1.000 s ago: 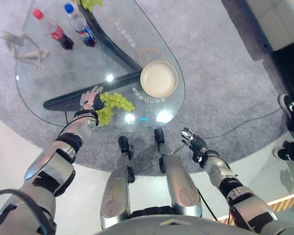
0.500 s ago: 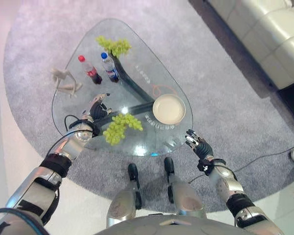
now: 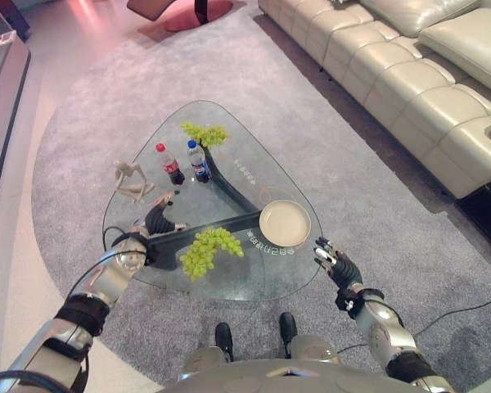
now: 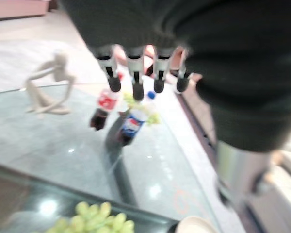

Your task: Pick up fruits into the plate

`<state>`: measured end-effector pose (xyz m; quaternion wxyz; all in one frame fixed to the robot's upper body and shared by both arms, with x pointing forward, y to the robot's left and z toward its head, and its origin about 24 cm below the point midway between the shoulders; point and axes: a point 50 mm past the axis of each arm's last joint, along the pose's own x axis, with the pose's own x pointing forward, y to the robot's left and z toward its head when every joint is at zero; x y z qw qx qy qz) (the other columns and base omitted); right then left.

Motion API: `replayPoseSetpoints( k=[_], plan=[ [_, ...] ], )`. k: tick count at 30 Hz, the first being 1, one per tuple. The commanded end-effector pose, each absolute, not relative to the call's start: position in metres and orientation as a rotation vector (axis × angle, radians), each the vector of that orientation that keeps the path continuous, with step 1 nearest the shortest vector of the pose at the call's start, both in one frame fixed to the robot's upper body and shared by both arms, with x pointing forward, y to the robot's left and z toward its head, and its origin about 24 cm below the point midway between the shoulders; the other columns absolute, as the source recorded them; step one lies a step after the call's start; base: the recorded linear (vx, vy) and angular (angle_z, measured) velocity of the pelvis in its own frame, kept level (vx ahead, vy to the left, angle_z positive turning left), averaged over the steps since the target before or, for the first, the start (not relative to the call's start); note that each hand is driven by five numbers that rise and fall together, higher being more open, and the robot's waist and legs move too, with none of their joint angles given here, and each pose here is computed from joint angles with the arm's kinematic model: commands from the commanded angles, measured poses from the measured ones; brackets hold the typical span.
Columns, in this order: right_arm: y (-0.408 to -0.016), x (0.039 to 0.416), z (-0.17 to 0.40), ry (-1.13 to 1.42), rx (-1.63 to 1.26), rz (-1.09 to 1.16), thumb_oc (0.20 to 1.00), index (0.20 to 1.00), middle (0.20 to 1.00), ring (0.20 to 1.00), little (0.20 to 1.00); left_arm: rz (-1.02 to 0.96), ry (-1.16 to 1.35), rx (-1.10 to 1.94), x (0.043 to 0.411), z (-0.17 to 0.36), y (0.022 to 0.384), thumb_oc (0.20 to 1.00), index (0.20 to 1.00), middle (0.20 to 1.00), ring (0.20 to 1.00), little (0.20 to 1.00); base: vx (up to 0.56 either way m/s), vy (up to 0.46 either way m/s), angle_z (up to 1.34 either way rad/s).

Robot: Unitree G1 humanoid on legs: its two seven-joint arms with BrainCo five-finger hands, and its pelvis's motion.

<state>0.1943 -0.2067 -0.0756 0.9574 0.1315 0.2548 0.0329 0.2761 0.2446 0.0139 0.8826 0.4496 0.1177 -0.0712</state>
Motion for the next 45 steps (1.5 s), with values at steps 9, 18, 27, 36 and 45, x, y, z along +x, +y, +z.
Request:
replayPoseSetpoints(
  k=[9, 18, 27, 36, 45],
  plan=[
    [-0.198, 0.251, -0.038, 0.365, 0.207, 0.161, 1.0, 1.0, 1.0, 1.0, 1.0, 0.141, 0.202, 1.094, 0.338, 0.073, 0.282, 1.0, 1.0, 1.0, 1.0, 1.0, -0.24, -0.01, -0.19],
    [-0.193, 0.27, -0.024, 0.296, 0.189, 0.192, 1.0, 1.0, 1.0, 1.0, 1.0, 0.259, 0.244, 1.123, 0.364, 0.098, 0.287, 1.0, 1.0, 1.0, 1.0, 1.0, -0.1, -0.01, -0.11],
    [-0.18, 0.281, -0.015, 0.264, 0.206, 0.222, 1.0, 1.0, 1.0, 1.0, 1.0, 0.401, 0.319, 1.224, 0.375, 0.108, 0.29, 1.0, 1.0, 1.0, 1.0, 1.0, -0.06, -0.018, -0.08],
    [-0.172, 0.288, -0.01, 0.237, 0.252, 0.231, 1.0, 1.0, 1.0, 1.0, 1.0, 0.482, 0.461, 1.252, 0.37, 0.095, 0.295, 1.0, 1.0, 1.0, 1.0, 1.0, -0.06, -0.032, -0.01],
    [-0.167, 0.291, -0.005, 0.21, 0.303, 0.245, 1.0, 1.0, 1.0, 1.0, 1.0, 0.475, 0.52, 1.415, 0.363, 0.084, 0.295, 1.0, 1.0, 1.0, 1.0, 1.0, -0.04, -0.028, 0.02]
  ],
)
